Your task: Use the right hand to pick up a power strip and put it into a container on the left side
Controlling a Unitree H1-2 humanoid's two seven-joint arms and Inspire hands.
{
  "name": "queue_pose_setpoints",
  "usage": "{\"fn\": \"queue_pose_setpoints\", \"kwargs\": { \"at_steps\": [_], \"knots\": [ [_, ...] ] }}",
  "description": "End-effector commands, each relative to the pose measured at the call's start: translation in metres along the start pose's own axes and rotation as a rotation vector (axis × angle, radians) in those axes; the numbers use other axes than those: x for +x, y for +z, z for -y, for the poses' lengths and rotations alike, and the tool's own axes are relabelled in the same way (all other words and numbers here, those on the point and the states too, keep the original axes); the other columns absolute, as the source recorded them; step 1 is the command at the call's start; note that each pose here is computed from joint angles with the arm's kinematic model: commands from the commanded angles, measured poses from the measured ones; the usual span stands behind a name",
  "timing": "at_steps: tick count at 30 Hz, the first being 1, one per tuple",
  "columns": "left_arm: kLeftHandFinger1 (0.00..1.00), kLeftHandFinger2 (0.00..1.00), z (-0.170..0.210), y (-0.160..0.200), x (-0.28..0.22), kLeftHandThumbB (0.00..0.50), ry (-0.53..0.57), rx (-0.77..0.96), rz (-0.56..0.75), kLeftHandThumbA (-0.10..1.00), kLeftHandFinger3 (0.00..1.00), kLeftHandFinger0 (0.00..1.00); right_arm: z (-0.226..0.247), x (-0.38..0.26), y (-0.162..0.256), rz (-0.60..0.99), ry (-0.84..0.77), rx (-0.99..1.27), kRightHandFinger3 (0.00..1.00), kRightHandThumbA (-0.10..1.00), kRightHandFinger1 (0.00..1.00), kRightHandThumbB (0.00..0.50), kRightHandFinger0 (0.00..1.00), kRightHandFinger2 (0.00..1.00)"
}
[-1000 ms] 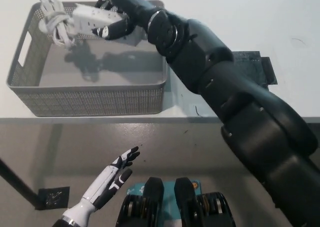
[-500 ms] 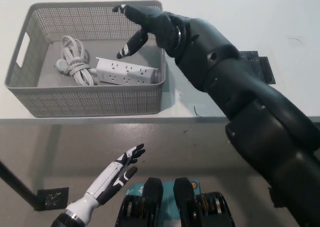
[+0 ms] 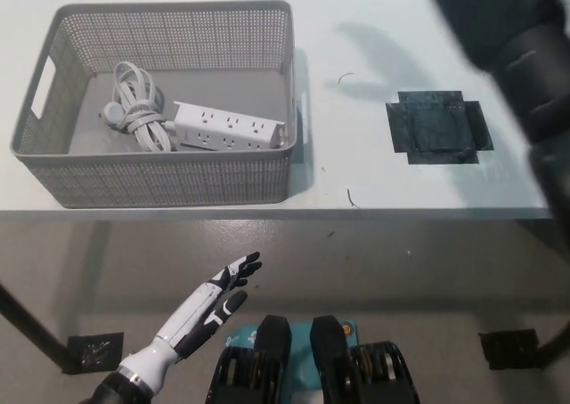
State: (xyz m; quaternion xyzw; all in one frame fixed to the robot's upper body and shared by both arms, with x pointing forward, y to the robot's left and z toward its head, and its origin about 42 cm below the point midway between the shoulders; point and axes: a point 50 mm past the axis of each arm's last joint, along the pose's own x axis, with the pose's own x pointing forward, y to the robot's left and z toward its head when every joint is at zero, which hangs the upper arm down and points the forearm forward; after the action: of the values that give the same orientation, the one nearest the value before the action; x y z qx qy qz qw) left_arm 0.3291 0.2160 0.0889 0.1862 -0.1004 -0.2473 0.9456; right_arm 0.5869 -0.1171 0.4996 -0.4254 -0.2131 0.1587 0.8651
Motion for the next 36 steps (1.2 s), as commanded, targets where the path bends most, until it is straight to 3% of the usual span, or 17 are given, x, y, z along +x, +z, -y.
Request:
{"fn": "queue_pose_setpoints", "kwargs": {
  "at_steps": [1,6,8,11,13,16,21,24,26,30,32,36],
  "knots": [
    [1.00,1.00,-0.006,0.009,0.011,0.226,-0.007,0.018,0.055,1.00,1.00,1.00,0.130,-0.075,0.018,0.170,-0.187,-0.070,1.00,1.00,1.00,0.416,1.00,1.00],
    [1.00,1.00,-0.002,0.007,0.007,0.206,0.004,0.005,0.042,1.00,1.00,1.00,0.142,-0.155,-0.024,0.121,-0.187,-0.128,1.00,1.00,1.00,0.379,1.00,1.00],
    [1.00,1.00,-0.003,0.005,0.005,0.201,0.007,0.010,0.039,1.00,1.00,1.00,0.135,-0.185,-0.034,0.113,-0.173,-0.141,1.00,1.00,1.00,0.400,1.00,1.00],
    [1.00,1.00,-0.004,0.002,0.007,0.194,0.011,0.011,0.037,1.00,1.00,1.00,0.120,-0.226,-0.035,0.149,-0.149,-0.197,1.00,1.00,1.00,0.385,1.00,1.00],
    [1.00,1.00,-0.005,0.001,0.008,0.217,0.022,0.002,0.036,1.00,1.00,1.00,0.105,-0.261,-0.028,0.161,-0.127,-0.208,1.00,1.00,1.00,0.438,1.00,1.00],
    [1.00,1.00,-0.006,-0.001,0.006,0.229,0.031,-0.003,0.025,1.00,1.00,1.00,0.080,-0.295,-0.021,0.258,-0.147,-0.120,1.00,1.00,1.00,0.411,1.00,1.00],
    [1.00,1.00,-0.007,-0.006,0.008,0.212,0.035,0.010,0.023,1.00,1.00,1.00,-0.003,-0.383,0.022,0.459,-0.133,-0.048,1.00,1.00,1.00,0.304,1.00,1.00],
    [1.00,1.00,-0.005,-0.009,0.008,0.217,0.037,0.002,0.019,1.00,1.00,1.00,-0.054,-0.411,0.038,0.522,-0.087,0.046,1.00,1.00,1.00,0.366,1.00,1.00],
    [1.00,1.00,-0.004,-0.011,0.006,0.219,0.039,0.003,0.017,1.00,1.00,1.00,-0.084,-0.422,0.040,0.557,-0.087,0.085,1.00,1.00,1.00,0.379,1.00,1.00],
    [1.00,1.00,-0.004,-0.012,0.007,0.220,0.036,0.005,0.011,1.00,1.00,1.00,-0.137,-0.443,0.049,0.501,-0.097,0.236,1.00,1.00,1.00,0.345,1.00,1.00],
    [1.00,1.00,0.000,-0.013,0.004,0.219,0.036,0.003,0.008,1.00,1.00,1.00,-0.154,-0.448,0.049,0.449,-0.099,0.344,1.00,1.00,1.00,0.353,1.00,1.00],
    [1.00,1.00,0.000,-0.011,0.004,0.212,0.034,-0.008,0.006,1.00,1.00,1.00,-0.191,-0.452,0.036,0.394,-0.149,0.415,1.00,1.00,1.00,0.290,1.00,1.00]
  ]
}}
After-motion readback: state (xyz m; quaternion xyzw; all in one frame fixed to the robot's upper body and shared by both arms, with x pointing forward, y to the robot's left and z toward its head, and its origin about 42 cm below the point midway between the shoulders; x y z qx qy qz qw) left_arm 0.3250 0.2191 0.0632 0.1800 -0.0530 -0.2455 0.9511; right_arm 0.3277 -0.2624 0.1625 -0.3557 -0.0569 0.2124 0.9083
